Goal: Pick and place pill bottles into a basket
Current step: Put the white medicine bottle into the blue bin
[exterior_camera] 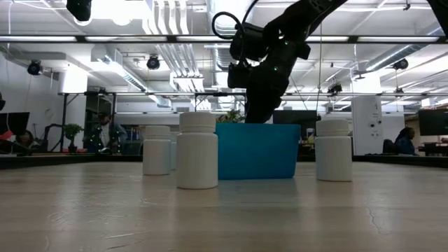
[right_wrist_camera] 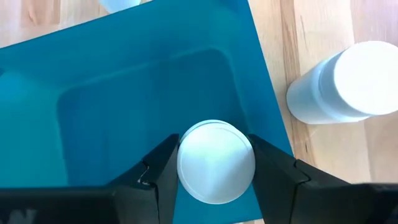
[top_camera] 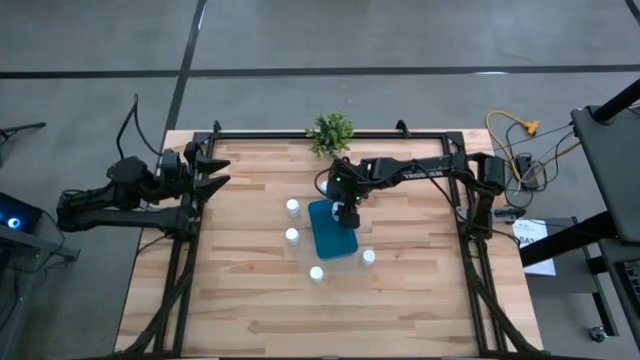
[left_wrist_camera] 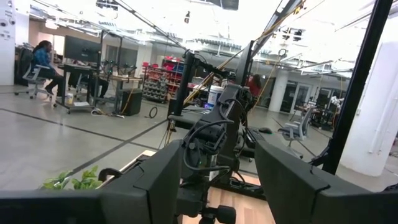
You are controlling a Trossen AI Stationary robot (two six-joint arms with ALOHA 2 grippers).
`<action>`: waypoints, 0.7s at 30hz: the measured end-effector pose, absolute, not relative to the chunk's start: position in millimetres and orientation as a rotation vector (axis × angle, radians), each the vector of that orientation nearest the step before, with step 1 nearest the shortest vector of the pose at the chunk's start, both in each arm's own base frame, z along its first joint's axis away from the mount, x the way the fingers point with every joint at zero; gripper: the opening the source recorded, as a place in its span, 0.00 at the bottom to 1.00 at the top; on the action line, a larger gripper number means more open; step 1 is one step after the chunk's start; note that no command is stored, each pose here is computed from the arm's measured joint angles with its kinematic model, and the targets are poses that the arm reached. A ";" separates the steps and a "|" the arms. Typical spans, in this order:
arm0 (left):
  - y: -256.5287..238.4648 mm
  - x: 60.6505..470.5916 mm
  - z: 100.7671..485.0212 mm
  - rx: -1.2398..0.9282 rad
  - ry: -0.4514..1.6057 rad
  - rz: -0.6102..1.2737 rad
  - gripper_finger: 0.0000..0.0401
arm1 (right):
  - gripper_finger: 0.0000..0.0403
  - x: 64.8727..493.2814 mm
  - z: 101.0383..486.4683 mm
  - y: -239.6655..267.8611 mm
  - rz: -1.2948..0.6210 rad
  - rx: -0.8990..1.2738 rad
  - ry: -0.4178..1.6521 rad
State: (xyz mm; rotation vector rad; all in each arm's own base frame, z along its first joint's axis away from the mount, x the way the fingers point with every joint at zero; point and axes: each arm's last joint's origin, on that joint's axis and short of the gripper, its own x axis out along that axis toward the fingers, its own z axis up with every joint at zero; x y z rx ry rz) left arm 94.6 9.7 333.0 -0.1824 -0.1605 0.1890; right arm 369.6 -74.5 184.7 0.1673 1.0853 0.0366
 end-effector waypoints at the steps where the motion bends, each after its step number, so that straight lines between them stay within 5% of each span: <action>1: 9.7 94.6 333.0 -0.182 -0.161 0.189 0.47 | 0.37 369.3 183.2 -74.4 0.034 0.171 1.082; 21: 9.9 94.6 332.9 -0.182 -0.161 0.193 0.47 | 0.37 366.4 175.1 -73.6 0.012 0.209 1.071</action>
